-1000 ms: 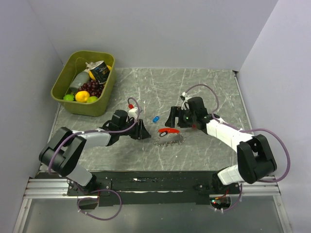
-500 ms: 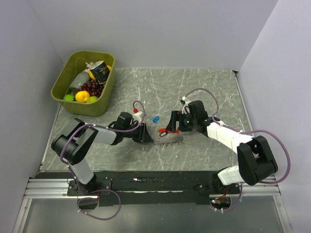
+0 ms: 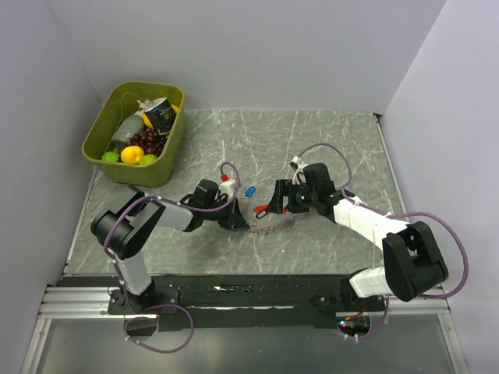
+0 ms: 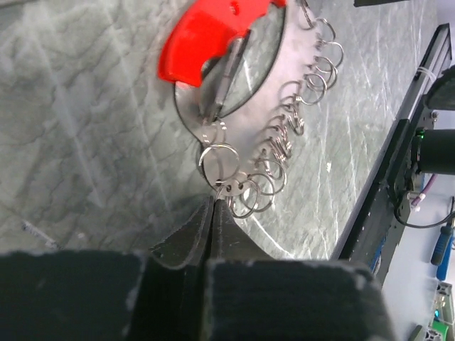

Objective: Put the keys on the keyring

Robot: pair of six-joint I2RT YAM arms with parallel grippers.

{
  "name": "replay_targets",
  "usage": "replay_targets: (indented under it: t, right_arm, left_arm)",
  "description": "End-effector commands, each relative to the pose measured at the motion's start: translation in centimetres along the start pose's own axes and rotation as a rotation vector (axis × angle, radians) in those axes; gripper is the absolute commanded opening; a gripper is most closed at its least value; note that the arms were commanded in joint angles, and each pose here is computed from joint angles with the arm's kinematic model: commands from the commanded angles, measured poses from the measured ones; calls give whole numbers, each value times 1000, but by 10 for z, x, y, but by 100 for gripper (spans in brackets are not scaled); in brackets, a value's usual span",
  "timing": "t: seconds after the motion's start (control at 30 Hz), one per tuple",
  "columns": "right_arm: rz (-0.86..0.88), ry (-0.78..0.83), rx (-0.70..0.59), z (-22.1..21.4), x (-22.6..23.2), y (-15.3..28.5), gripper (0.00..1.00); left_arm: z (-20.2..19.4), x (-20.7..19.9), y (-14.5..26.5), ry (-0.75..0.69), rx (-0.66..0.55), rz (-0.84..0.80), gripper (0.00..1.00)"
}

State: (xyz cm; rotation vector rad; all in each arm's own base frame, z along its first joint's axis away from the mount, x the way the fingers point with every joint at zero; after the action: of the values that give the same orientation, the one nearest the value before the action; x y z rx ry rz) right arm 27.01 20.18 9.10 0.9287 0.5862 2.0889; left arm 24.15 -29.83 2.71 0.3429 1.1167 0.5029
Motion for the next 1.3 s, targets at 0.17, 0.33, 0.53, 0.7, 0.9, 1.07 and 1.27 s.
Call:
replay_targets:
  t: [0.17,0.33,0.53,0.7,0.9,1.07,1.27]
  right_arm:
    - [62,94,-101,24,16,17,89]
    - [117,187,-172,39,32,34,90]
    - [203,340,-301,53,56,65,90]
    - [377,496,-406,50,91,97,81]
    - [535,639,-507,45,122,127,77]
    - [624,662,-507,46,135,135,70]
    - [694,649,-497,47,143,137,55]
  left_arm:
    - [20,-21,7,-172,-23,16,1]
    - [46,-54,26,-333,-95,11,1]
    - [63,-93,54,-497,-183,26,1]
    - [60,-126,74,-589,-226,-28,1]
    - [53,-168,100,-729,-279,-108,1]
    - [46,-196,121,-872,-330,-158,1]
    - [39,-216,139,-963,-380,-216,1]
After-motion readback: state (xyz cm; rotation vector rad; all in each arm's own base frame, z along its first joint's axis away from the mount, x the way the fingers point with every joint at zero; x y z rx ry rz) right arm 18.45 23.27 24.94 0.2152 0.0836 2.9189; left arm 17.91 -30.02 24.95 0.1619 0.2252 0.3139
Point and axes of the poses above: each gripper's point midway between its finger pads, its own y axis back along the fingers, its own x axis along the line the jaws close on, z = x × y, the point moved 1 cm from there along y, back along the fingers, and after that the axes turned 10 degrees about y, right-handed, at the moved point
